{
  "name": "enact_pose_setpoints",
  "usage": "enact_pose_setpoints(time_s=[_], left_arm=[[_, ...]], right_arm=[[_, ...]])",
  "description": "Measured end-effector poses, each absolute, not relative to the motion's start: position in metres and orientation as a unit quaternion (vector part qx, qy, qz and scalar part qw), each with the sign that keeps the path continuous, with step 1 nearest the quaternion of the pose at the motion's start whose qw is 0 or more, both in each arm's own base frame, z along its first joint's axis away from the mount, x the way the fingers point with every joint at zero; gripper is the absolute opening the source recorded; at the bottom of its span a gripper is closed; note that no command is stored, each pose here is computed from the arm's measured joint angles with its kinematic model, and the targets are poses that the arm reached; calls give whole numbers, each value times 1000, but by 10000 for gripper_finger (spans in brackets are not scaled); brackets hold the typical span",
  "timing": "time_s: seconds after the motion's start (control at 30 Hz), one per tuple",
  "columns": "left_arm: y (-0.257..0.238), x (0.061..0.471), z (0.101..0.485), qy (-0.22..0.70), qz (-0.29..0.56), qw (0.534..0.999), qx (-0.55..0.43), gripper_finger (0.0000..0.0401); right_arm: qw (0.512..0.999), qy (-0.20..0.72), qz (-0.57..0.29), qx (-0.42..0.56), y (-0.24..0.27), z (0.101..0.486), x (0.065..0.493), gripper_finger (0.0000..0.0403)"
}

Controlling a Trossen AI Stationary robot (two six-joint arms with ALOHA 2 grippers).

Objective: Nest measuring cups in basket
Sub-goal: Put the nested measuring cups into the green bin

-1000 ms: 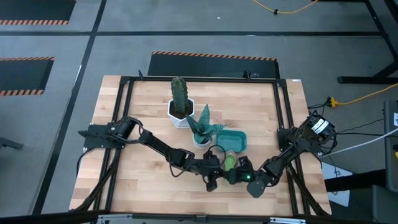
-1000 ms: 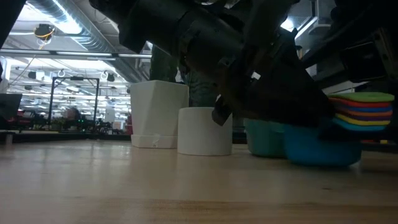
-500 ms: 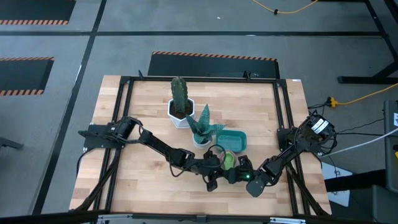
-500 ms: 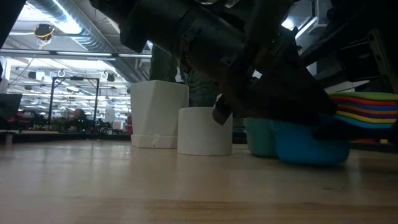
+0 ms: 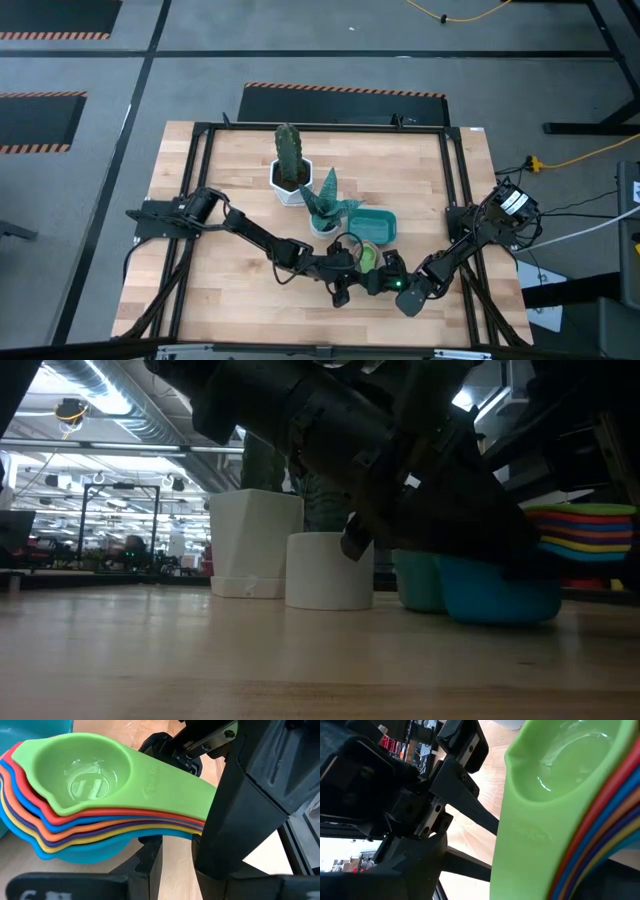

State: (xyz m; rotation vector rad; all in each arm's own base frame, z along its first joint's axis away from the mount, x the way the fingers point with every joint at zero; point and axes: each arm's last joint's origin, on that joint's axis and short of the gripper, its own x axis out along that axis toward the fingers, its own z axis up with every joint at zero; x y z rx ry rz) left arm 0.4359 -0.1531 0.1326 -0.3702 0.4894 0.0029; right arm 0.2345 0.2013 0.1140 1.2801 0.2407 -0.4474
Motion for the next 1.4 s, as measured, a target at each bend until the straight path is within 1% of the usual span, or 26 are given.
enact_pose_setpoints(time_s=[0.63,0.87,1.0,1.27,1.4], left_arm=[[-153,436,133,241,1,953,-182,97],[-153,436,133,241,1,953,-182,97],[-153,436,133,240,1,953,-182,97],[-154,436,134,239,-2,954,-183,97],[-154,436,135,239,-2,954,-183,97]], right_arm=[[768,108,-201,598,202,115,235,321],[767,107,-199,600,202,116,235,290],[768,110,-199,599,202,115,235,257],[768,123,-198,596,202,114,234,144],[769,126,-200,593,202,113,234,107]])
